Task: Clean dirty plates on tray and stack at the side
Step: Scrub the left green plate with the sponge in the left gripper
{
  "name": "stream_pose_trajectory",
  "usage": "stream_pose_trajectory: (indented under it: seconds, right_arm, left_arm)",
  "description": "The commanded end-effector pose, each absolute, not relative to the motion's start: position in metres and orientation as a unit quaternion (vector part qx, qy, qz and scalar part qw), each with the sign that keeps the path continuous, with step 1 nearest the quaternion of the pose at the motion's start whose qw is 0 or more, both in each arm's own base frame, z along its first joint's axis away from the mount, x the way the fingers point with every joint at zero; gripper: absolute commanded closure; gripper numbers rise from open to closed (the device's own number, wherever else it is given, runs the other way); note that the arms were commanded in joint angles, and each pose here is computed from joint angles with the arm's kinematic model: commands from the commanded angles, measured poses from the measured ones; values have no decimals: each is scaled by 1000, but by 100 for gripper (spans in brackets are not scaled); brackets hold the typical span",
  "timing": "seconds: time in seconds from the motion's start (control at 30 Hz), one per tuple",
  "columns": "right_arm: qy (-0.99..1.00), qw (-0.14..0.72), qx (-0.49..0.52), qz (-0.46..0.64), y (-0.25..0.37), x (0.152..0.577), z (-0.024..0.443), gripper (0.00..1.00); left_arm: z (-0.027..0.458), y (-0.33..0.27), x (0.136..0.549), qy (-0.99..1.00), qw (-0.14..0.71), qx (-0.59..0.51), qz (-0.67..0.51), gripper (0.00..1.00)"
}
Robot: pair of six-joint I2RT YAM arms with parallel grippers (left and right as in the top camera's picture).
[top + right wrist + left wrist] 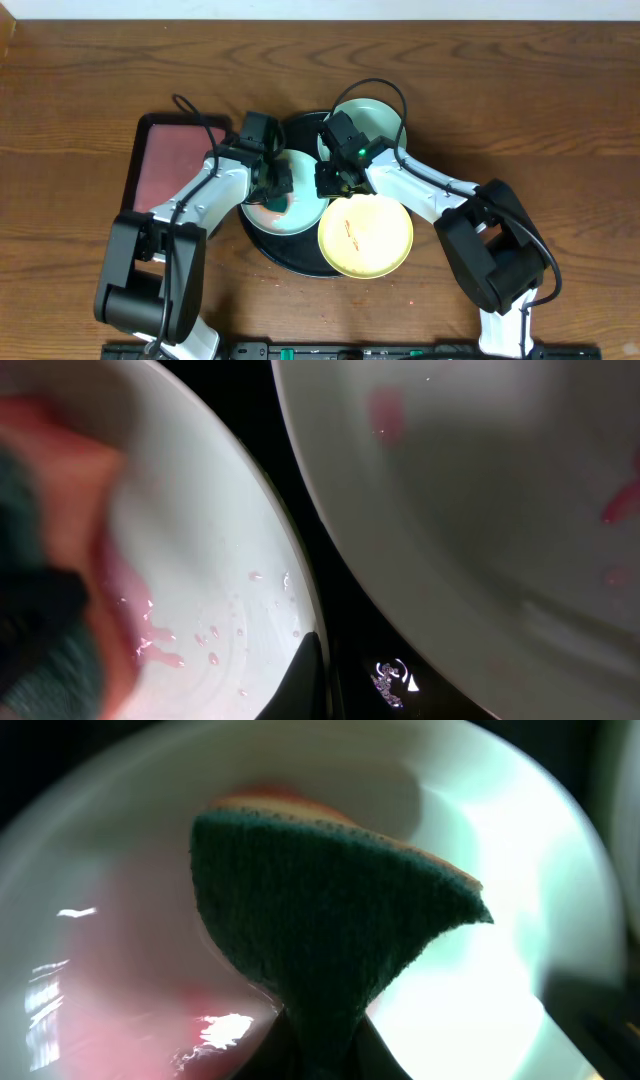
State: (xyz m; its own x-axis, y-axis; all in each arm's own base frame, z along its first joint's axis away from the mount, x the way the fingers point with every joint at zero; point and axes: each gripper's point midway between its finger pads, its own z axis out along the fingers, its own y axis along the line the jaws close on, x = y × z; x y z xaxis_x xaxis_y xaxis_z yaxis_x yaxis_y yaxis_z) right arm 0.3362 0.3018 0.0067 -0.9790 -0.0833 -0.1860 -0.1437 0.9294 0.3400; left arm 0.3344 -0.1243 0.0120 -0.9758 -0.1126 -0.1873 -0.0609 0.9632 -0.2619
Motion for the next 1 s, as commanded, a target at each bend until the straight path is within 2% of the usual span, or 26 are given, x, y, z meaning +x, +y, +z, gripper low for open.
stream_pose_trajectory:
  seconds: [0.0,0.07,0.17,0.27,0.4,0.57,0.73,0.83,0.97]
  right_arm:
    - [976,77,-66,191,307,336,7,99]
    - [976,77,-66,191,307,336,7,99]
    - [976,78,-66,191,307,336,7,99]
    - [976,78,-66,191,307,336,7,99]
    - [976,78,-66,191,307,336,7,99]
    - [976,79,-66,191,307,337,7,99]
    - [976,78,-66,191,307,336,7,99]
    - [976,78,-66,191,307,336,7,99]
    - [976,78,-66,191,307,336,7,99]
  left_arm:
    - [10,-166,317,969,63,66,-229,93]
    - [7,-153,326,975,75,43,-203,93]
    - [-4,-102,338,989,92,-79,-87,93]
    - [-7,-55,333,979,99,-177,23,93]
    - [-7,-37,318,973,83,-203,74,93]
    - [-11,-56,297,985,23,-171,27,92]
    - [-3,-117,279,986,-40,-69,-146,93]
    - [6,-141,278,974,-43,-19,-221,93]
    - [4,-138,299,978,2,-12,-208,92]
